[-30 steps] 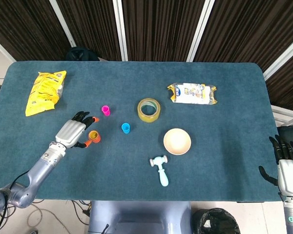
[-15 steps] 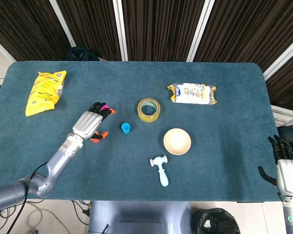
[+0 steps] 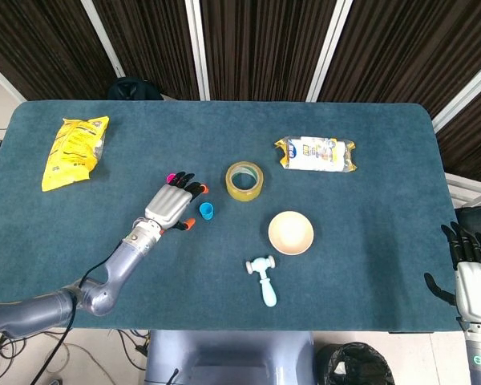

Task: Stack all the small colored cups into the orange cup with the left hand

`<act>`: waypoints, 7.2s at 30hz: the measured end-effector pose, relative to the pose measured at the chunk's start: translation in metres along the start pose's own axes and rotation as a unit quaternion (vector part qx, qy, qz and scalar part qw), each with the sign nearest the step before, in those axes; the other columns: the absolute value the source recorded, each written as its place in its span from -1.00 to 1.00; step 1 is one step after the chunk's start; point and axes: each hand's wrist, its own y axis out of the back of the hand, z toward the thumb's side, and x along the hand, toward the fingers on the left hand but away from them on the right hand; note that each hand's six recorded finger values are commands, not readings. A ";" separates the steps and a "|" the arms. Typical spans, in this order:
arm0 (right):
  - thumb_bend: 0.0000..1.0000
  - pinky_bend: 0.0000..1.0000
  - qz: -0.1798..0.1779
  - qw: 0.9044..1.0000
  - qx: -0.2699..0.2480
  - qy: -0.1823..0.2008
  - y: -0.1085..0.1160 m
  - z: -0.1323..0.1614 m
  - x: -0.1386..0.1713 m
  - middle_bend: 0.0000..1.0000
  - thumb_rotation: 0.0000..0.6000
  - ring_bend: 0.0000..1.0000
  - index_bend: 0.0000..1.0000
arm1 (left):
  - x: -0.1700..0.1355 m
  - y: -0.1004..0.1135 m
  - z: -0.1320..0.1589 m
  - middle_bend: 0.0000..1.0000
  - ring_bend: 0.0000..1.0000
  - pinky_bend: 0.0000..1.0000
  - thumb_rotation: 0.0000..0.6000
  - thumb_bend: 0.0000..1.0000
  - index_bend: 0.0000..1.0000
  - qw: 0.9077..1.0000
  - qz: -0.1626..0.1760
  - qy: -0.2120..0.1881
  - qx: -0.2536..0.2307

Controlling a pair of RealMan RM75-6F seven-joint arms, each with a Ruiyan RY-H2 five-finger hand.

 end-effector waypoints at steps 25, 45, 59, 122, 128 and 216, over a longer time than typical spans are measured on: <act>-0.35 -0.83 -0.002 1.000 0.000 -0.002 0.001 -0.001 0.000 -0.84 1.00 -0.74 -0.83 | 0.019 -0.016 0.018 -0.58 -1.00 -1.00 1.00 -0.41 -0.27 1.000 -0.012 0.003 0.018; -0.35 -0.83 0.000 1.000 -0.003 -0.003 0.001 -0.001 -0.001 -0.84 1.00 -0.74 -0.83 | 0.023 -0.015 0.024 -0.51 -1.00 -1.00 1.00 -0.26 -0.02 1.000 -0.004 0.003 0.028; -0.35 -0.83 0.000 1.000 -0.005 -0.004 0.001 -0.002 -0.001 -0.84 1.00 -0.74 -0.83 | 0.005 0.021 0.019 -0.51 -1.00 -1.00 1.00 -0.28 -0.10 0.999 0.027 -0.007 0.030; -0.35 -0.83 0.006 1.000 -0.004 -0.005 -0.003 0.001 0.001 -0.84 1.00 -0.74 -0.83 | -0.062 0.041 -0.080 -0.66 -1.00 -1.00 1.00 -0.46 -0.61 0.997 0.052 0.056 -0.010; -0.35 -0.83 0.007 1.000 -0.003 -0.007 -0.004 0.000 0.000 -0.84 1.00 -0.74 -0.83 | -0.032 0.059 -0.088 -0.65 -1.00 -1.00 1.00 -0.46 -0.60 0.995 0.058 0.075 -0.027; -0.35 -0.83 0.008 1.000 -0.017 -0.019 -0.002 -0.005 0.000 -0.84 1.00 -0.74 -0.83 | 0.022 0.049 -0.036 -0.47 -1.00 -1.00 1.00 -0.23 -0.07 0.997 0.051 0.060 0.025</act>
